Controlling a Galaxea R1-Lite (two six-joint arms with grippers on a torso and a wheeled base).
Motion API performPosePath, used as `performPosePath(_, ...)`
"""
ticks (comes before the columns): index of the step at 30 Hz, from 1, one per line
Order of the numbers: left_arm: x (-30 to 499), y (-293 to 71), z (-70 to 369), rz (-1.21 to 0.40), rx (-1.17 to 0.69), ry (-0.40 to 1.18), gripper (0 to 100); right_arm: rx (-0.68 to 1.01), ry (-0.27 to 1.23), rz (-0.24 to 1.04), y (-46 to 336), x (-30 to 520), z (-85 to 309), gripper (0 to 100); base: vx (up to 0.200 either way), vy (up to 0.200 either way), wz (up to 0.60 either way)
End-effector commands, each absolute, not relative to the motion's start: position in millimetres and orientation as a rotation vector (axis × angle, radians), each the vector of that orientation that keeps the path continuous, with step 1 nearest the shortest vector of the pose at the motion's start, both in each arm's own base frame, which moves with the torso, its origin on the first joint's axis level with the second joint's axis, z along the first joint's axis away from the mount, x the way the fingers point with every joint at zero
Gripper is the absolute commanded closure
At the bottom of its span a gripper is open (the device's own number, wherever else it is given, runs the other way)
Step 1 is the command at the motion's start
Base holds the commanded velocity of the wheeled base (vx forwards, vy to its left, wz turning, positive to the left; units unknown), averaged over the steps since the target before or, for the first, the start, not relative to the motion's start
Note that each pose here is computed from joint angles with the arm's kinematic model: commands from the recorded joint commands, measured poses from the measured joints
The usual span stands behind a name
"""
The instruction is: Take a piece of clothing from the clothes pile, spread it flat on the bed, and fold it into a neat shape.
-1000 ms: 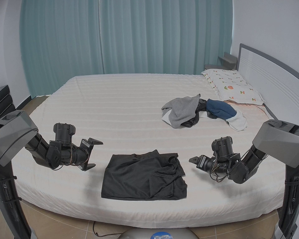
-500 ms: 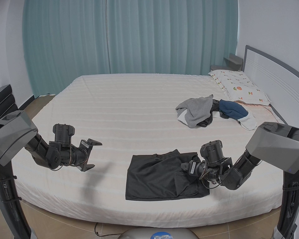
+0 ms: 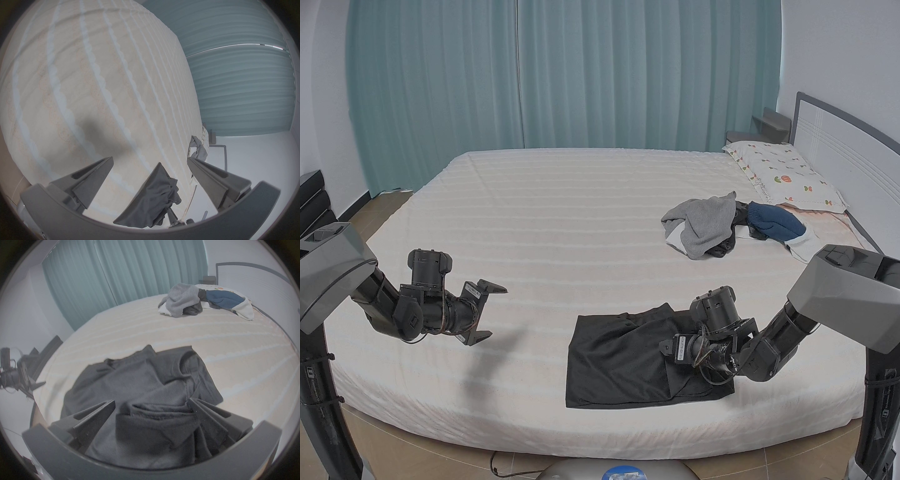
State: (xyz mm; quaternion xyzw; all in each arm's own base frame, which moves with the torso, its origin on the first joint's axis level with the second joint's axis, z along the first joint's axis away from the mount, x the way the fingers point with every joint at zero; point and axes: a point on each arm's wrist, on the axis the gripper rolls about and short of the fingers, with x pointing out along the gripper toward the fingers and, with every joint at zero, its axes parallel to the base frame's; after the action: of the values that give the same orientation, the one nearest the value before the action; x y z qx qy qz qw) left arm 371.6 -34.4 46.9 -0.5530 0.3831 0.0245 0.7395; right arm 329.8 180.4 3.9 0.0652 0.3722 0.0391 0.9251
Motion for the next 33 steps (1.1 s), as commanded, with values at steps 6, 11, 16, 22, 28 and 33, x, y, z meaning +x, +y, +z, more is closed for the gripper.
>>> performPosePath(6, 370.0, -34.3, 44.9, 0.052, -1.197, 0.847, 0, 0.076, 0.803, 0.011, 139.5, 309.9, 12.6, 0, 0.0, 0.0, 0.0)
performPosePath(11, 370.1, -34.3, 44.4, 0.053, -1.197, 0.848, 0, 0.106, 0.82, -0.048, 107.4, 298.9, 20.7, 0, 0.0, 0.0, 0.0)
performPosePath(16, 370.1, -34.3, 44.4, 0.053, -1.197, 0.848, 0, 0.155, 0.899, -0.019, 83.9, 279.7, 16.3, 0, 0.0, 0.0, 0.0)
performPosePath(22, 370.4, -34.3, 44.7, 0.052, -1.197, 0.847, 0, 0.21, 0.944, 0.018, 68.7, 268.0, 10.2, 0, 0.0, 0.0, 0.0)
performPosePath(28, 370.4, -34.3, 44.7, 0.052, -1.197, 0.847, 0, 0.29, 0.802, 0.031, 57.3, 285.9, 28.7, 0, 0.0, 0.0, 0.0)
performPosePath(33, 370.6, -34.9, 43.6, 0.052, -1.194, 0.848, 0, 0.345, 0.726, 0.111, 66.5, 303.5, 43.7, 0, 0.0, 0.0, 0.0)
